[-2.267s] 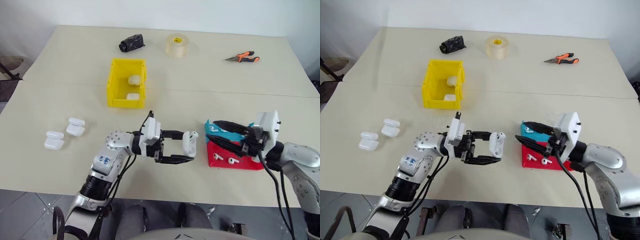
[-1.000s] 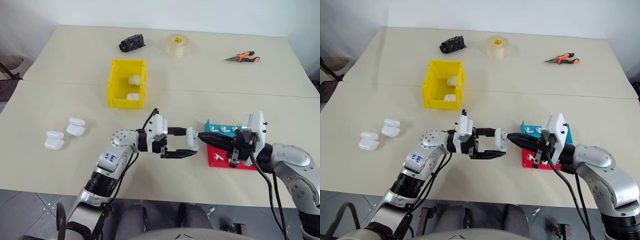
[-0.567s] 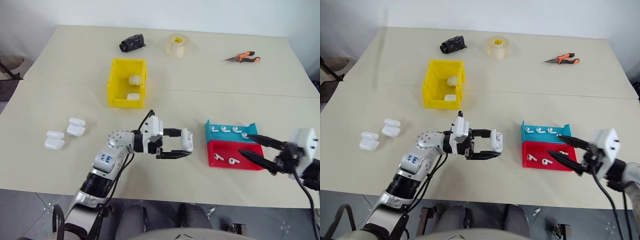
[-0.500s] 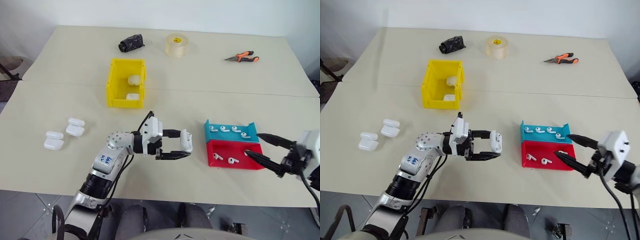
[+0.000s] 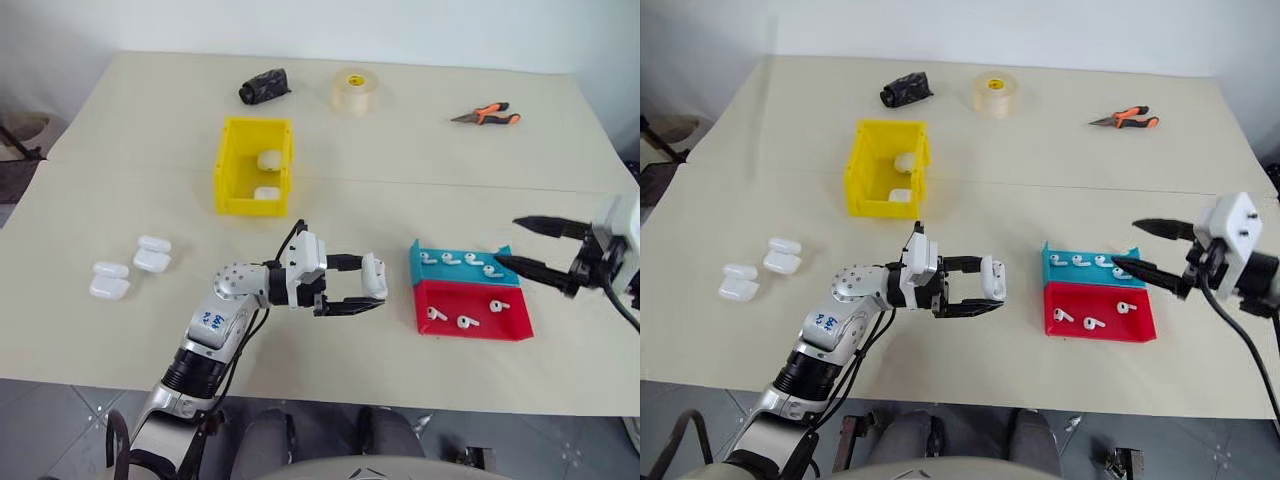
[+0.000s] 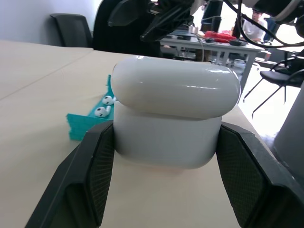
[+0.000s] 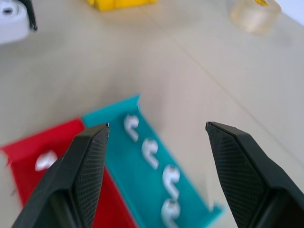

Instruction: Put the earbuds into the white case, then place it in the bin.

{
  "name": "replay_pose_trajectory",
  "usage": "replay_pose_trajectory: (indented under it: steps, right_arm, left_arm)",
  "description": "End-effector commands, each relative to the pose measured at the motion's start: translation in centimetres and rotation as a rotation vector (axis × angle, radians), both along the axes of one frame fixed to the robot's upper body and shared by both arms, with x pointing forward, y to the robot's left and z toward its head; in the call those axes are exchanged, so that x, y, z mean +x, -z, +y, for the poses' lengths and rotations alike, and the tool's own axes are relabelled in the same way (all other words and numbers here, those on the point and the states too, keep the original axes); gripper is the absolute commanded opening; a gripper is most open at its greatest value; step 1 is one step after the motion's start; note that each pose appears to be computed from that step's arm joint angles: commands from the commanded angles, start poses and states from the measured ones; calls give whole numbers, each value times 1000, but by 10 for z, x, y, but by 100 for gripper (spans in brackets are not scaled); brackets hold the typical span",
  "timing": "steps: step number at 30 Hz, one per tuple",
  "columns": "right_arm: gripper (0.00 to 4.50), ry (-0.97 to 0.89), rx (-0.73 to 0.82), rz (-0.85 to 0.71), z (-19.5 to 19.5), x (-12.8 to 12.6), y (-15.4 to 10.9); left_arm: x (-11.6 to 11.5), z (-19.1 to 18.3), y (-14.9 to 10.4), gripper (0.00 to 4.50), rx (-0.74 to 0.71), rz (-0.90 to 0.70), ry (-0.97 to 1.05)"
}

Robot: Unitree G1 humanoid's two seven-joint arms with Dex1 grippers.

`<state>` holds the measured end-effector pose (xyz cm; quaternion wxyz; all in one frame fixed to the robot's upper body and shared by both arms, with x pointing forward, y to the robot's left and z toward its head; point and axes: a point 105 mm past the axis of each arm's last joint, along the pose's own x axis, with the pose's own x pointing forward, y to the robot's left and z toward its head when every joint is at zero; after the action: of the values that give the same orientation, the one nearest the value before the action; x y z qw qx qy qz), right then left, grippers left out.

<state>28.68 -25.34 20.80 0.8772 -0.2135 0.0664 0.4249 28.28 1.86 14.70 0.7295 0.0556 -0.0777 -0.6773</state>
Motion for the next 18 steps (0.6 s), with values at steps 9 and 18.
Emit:
replay_pose_trajectory:
  steps: [9, 18]
  right_arm:
    - [446, 53, -332, 169, -11, 46, 2]
    - [446, 63, -409, 278, -13, 49, 4]
  left_arm:
    - [-13, -14, -11, 282, -52, -60, 25]
    - [-19, -20, -12, 282, -73, -53, 36]
